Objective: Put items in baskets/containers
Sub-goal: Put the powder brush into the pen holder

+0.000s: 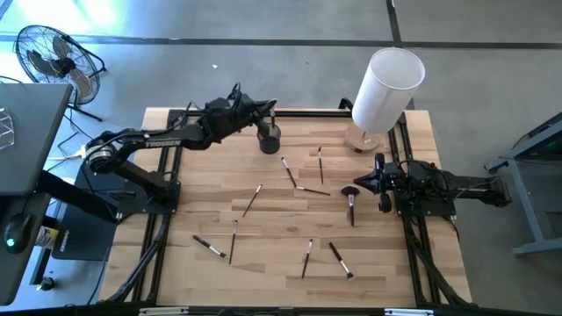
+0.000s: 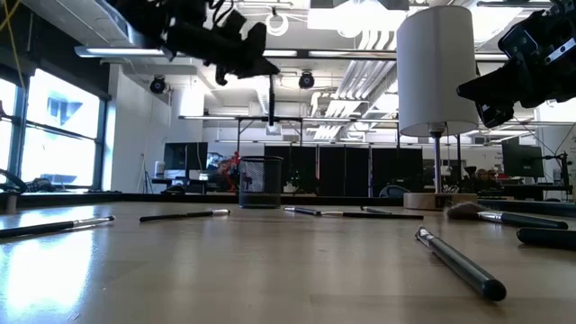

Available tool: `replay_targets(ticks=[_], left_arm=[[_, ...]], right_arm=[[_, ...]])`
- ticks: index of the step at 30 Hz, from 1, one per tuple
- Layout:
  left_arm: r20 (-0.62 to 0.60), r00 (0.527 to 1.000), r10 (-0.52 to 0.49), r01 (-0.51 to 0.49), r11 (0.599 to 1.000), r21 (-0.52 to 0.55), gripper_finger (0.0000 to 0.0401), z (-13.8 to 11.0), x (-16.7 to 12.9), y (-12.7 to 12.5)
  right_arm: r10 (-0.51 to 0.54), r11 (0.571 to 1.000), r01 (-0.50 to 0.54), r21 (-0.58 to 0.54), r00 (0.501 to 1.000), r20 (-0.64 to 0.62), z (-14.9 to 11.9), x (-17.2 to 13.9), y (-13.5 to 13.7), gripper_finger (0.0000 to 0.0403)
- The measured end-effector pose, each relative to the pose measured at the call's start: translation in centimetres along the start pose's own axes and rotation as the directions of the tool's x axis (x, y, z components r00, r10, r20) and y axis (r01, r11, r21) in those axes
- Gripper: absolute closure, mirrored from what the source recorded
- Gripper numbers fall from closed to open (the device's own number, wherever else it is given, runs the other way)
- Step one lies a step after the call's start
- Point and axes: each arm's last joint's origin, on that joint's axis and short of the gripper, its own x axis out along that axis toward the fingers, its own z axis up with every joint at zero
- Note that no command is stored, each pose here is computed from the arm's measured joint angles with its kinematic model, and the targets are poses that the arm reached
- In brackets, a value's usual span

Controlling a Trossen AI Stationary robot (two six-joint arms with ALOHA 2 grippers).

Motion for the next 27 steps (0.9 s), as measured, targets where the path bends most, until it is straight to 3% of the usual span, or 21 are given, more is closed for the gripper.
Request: replay_targets(ticks=[7, 12, 16, 27], left_arm=[[0.066, 0.997, 0.029, -0.030, 1.000, 0.011, 0.0401, -4.2, -2.0, 1.1], [0.082, 0.996, 0.025, -0.026, 1.000, 0.014, 0.0401, -6.5, -1.8, 1.1], [0.011, 1.000, 0.028, -0.028, 1.000, 0.015, 0.0401, -8.3, -1.3, 1.1], [-0.021, 0.999, 0.032, -0.032, 0.999, 0.004, 0.0340, -9.1, -1.0, 1.1]], right_arm=[[0.000, 1.000, 0.000, 0.000, 1.000, 0.000, 0.0, 0.0, 0.0, 0.0398], [0.001, 1.000, -0.001, 0.000, 1.000, 0.000, 0.0, 0.0, 0.0, 0.0398], [0.000, 1.000, 0.000, 0.000, 1.000, 0.000, 0.0, 0.0, 0.0, 0.0398], [0.000, 1.000, 0.000, 0.000, 1.000, 0.000, 0.0, 0.0, 0.0, 0.0398]])
